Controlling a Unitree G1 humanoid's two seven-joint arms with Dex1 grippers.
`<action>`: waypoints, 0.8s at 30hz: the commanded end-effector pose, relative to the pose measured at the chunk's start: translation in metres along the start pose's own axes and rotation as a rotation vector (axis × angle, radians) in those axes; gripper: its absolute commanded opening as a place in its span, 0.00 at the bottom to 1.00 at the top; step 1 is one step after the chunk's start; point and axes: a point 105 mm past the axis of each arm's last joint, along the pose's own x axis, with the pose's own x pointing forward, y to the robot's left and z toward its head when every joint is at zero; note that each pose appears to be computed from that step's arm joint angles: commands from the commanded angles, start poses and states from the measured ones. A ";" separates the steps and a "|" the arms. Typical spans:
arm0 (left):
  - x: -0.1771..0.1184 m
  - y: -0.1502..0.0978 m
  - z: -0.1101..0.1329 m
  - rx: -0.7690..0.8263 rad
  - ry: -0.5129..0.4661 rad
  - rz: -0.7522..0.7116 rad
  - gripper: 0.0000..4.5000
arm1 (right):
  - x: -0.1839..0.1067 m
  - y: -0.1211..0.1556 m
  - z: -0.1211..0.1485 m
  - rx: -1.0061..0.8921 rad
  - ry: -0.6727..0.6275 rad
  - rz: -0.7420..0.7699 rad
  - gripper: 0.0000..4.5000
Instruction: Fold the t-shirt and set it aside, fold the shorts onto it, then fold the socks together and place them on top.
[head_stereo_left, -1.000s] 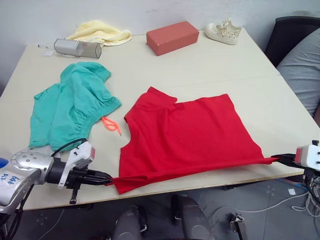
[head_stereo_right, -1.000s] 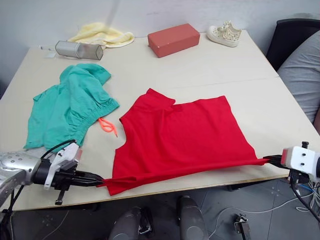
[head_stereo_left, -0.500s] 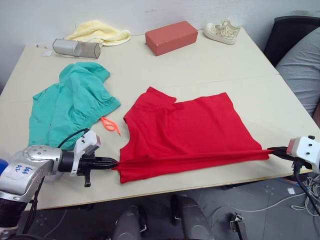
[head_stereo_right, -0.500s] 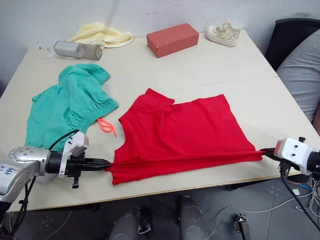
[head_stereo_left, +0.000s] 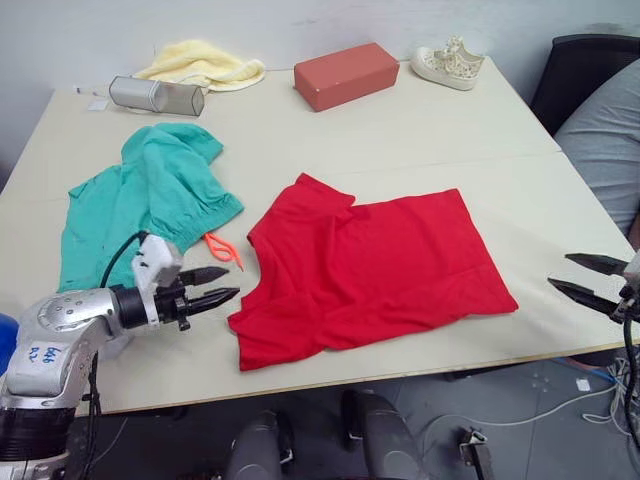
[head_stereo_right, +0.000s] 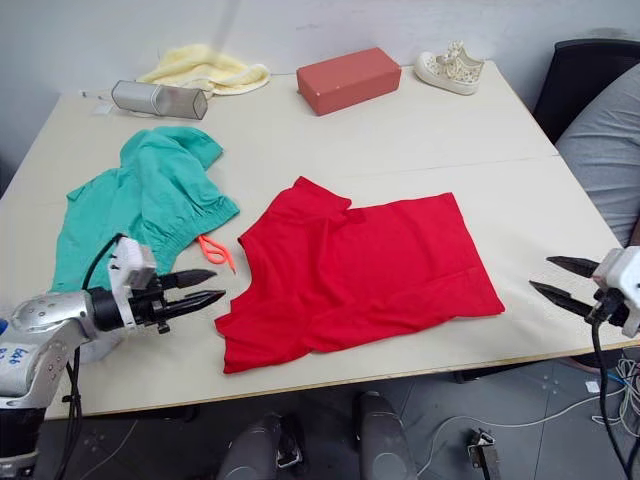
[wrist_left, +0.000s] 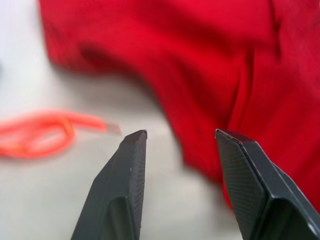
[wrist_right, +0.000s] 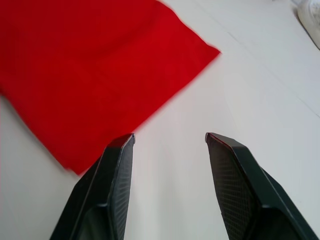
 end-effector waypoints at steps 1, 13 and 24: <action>0.014 -0.034 0.014 0.092 -0.051 -0.165 0.43 | 0.021 0.026 0.022 0.048 -0.095 0.093 0.31; 0.062 -0.059 -0.041 0.134 0.129 -0.174 0.01 | 0.087 0.052 -0.009 -0.019 -0.010 0.058 0.00; 0.053 -0.047 -0.070 0.098 0.223 -0.038 0.01 | 0.019 0.019 -0.075 0.010 0.226 -0.149 0.00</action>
